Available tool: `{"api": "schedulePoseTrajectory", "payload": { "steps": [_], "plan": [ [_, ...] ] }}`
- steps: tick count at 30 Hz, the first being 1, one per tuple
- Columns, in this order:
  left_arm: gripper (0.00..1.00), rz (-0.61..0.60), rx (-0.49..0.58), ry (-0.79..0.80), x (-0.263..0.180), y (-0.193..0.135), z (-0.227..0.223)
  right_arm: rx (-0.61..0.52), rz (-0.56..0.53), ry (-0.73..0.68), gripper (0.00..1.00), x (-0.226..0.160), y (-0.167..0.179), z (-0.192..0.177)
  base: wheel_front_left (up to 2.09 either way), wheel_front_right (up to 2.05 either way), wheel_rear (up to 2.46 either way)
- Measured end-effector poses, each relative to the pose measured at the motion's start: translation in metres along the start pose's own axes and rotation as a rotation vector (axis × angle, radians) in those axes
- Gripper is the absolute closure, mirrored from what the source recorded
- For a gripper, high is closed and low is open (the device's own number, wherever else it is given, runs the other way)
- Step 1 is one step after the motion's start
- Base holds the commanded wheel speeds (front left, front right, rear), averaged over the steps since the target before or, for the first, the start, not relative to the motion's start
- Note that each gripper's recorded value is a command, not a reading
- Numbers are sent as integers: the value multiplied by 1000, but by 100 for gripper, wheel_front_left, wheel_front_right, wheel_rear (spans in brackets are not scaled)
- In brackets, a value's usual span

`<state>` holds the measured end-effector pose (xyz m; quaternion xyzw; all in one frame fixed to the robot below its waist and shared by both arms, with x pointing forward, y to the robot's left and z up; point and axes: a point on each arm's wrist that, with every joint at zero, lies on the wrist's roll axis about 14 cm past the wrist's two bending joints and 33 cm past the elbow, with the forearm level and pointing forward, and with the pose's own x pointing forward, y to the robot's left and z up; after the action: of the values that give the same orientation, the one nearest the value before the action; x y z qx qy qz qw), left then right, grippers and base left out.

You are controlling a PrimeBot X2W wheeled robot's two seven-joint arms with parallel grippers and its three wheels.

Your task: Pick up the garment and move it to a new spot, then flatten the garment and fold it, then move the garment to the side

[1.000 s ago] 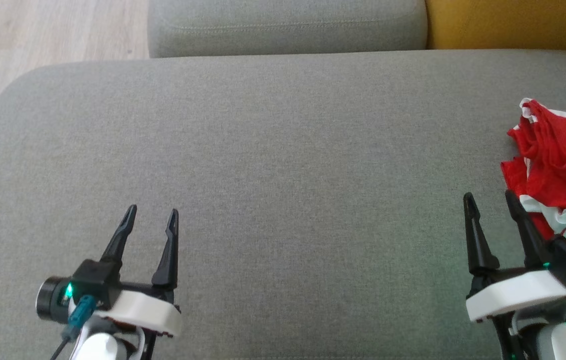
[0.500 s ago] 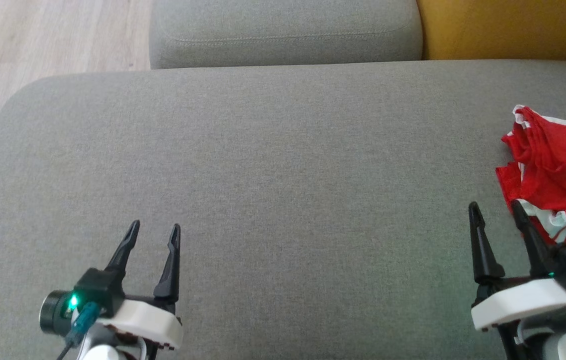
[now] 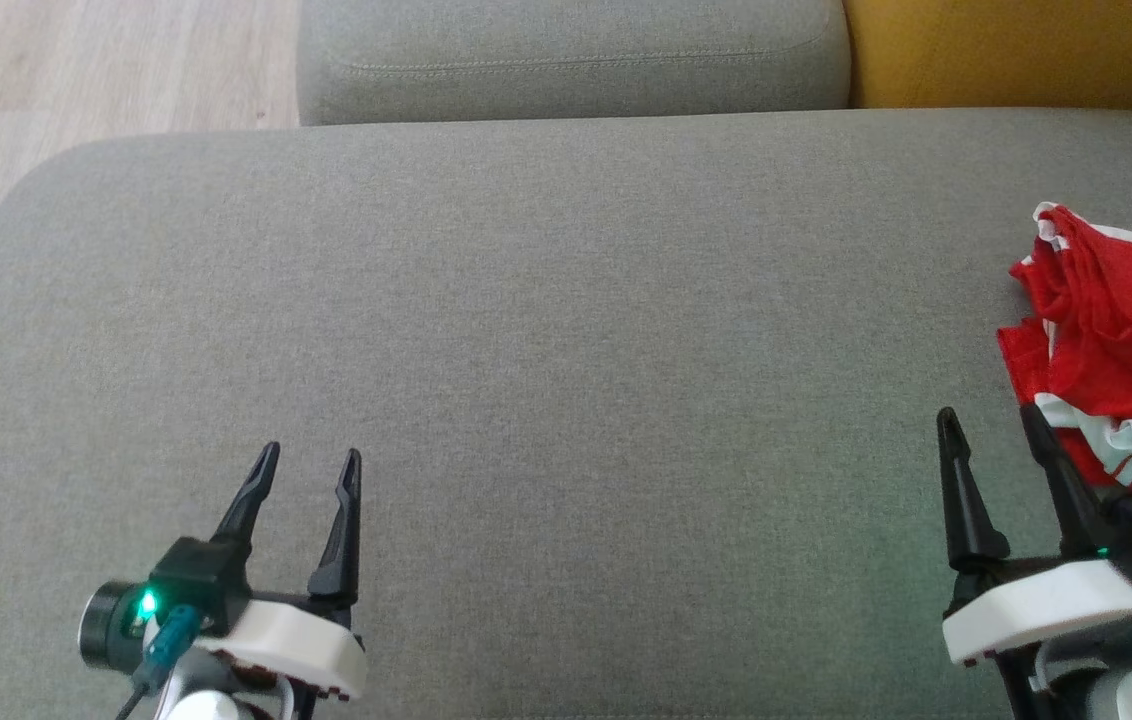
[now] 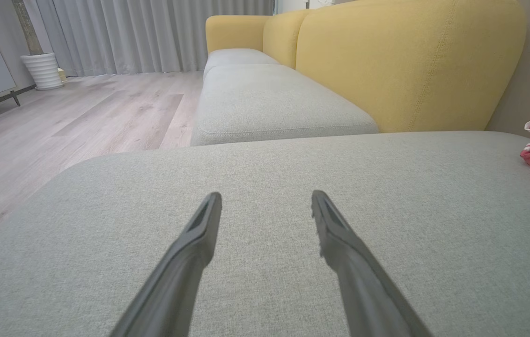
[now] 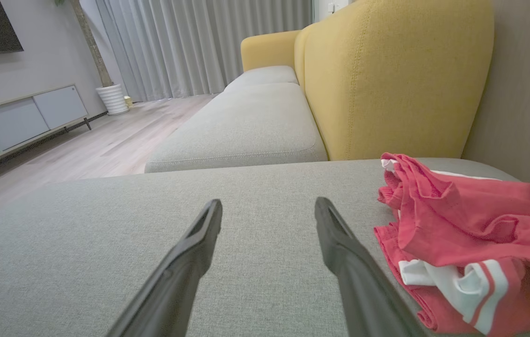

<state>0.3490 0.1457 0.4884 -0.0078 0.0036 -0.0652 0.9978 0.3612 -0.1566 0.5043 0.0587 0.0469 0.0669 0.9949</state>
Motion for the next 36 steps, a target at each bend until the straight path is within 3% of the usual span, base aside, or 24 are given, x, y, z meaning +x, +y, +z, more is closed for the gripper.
{"api": "schedulePoseTrajectory", "payload": {
  "steps": [25, 26, 30, 36],
  "plan": [
    [0, 11, 3, 13, -1, 2, -4, 8, 7, 14, 0, 3, 2, -3, 0, 0, 0],
    [100, 12, 1, 25, -2, 2, -8, 11, 5, 26, 100, 3, 1, -7, 0, 0, 0],
    [100, 19, -21, 107, -14, 0, -34, 28, -5, 94, 100, -2, -1, -29, 0, 0, 0],
    [100, 34, -85, 124, -16, 1, -37, 91, -9, 98, 100, -5, -2, -32, 0, 0, 0]
  ]
}}
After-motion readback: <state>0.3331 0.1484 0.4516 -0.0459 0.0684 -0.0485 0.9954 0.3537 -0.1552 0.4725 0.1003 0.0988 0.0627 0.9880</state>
